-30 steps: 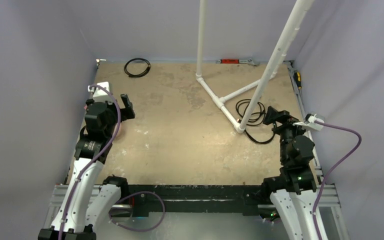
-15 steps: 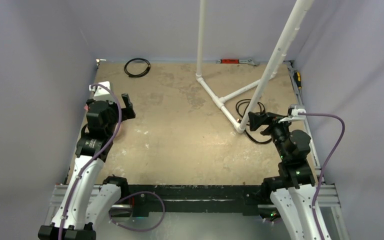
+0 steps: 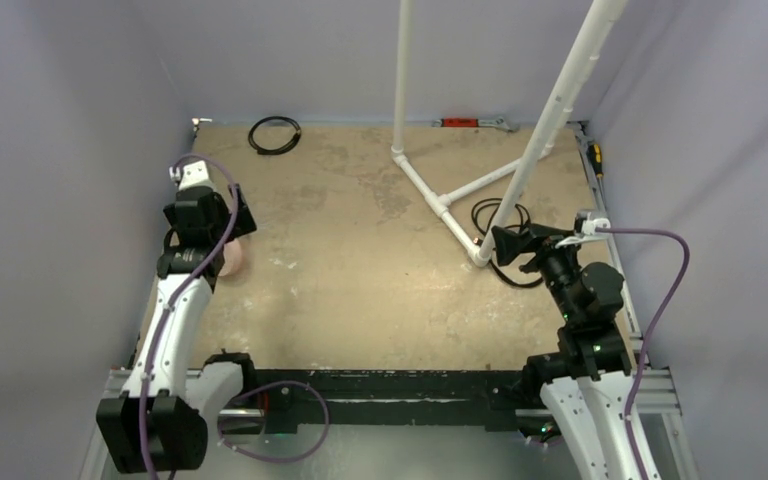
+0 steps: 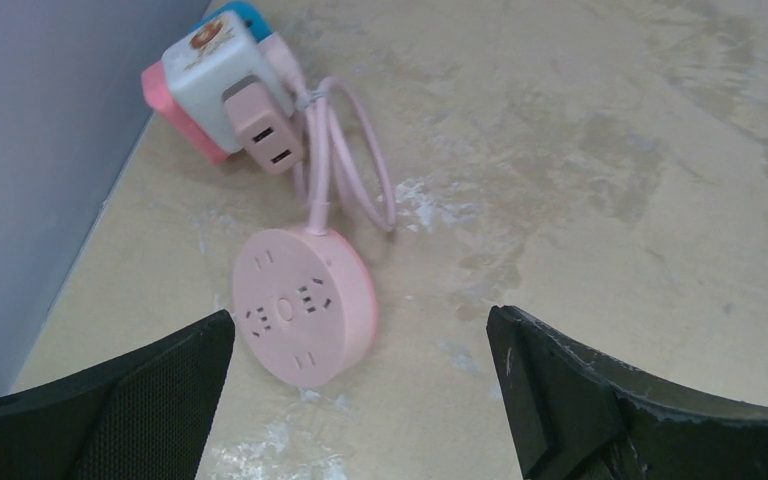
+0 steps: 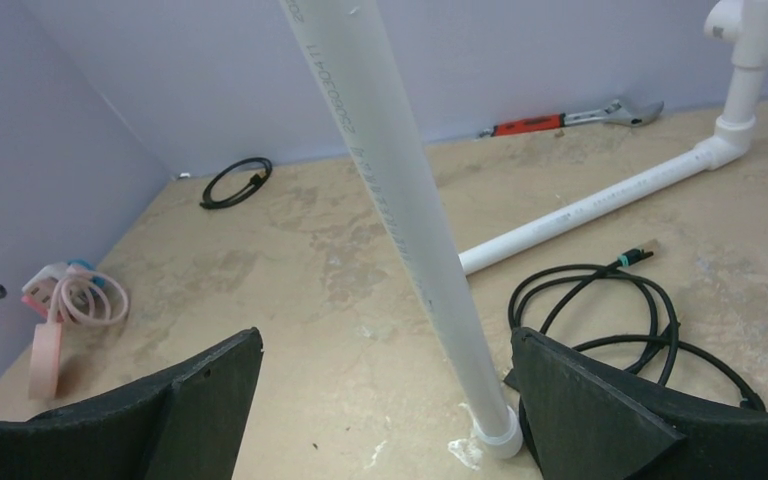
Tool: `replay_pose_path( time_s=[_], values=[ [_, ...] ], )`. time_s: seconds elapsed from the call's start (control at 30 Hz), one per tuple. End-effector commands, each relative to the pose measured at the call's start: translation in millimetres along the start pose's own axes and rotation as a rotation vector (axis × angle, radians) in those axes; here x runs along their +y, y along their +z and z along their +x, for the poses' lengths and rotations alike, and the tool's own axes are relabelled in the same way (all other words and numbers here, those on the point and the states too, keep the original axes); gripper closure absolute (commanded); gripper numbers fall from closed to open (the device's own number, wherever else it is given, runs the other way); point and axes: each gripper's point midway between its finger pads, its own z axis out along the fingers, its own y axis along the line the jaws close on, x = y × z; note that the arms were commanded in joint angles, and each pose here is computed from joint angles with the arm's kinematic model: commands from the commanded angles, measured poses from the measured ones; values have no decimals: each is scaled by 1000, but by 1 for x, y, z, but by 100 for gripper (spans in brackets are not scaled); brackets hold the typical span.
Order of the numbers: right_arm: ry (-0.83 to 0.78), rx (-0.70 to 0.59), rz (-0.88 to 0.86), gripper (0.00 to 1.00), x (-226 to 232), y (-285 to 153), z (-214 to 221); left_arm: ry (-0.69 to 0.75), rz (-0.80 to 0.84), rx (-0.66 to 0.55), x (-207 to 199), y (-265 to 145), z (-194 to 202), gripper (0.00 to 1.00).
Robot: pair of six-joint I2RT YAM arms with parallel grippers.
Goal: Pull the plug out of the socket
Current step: Pick up the socket from the corner of the board.
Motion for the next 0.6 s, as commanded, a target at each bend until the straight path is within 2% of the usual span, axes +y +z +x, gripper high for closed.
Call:
replay_pose_path(
  time_s=[0.0,0.2,0.47,0.57],
  values=[
    [-28,-78,-15,1,6,-3,-23,-79,-37,72,17,26,9,0],
    [-28,-85,-9,1,4,-4,-23,-48,-100,214,27,59,35,1],
    [-30,-96,-25,1,7,-7,-25,4,-159,320,37,76,61,2],
    [-30,-99,-26,1,8,-7,-25,15,-170,326,39,75,64,4]
  ],
)
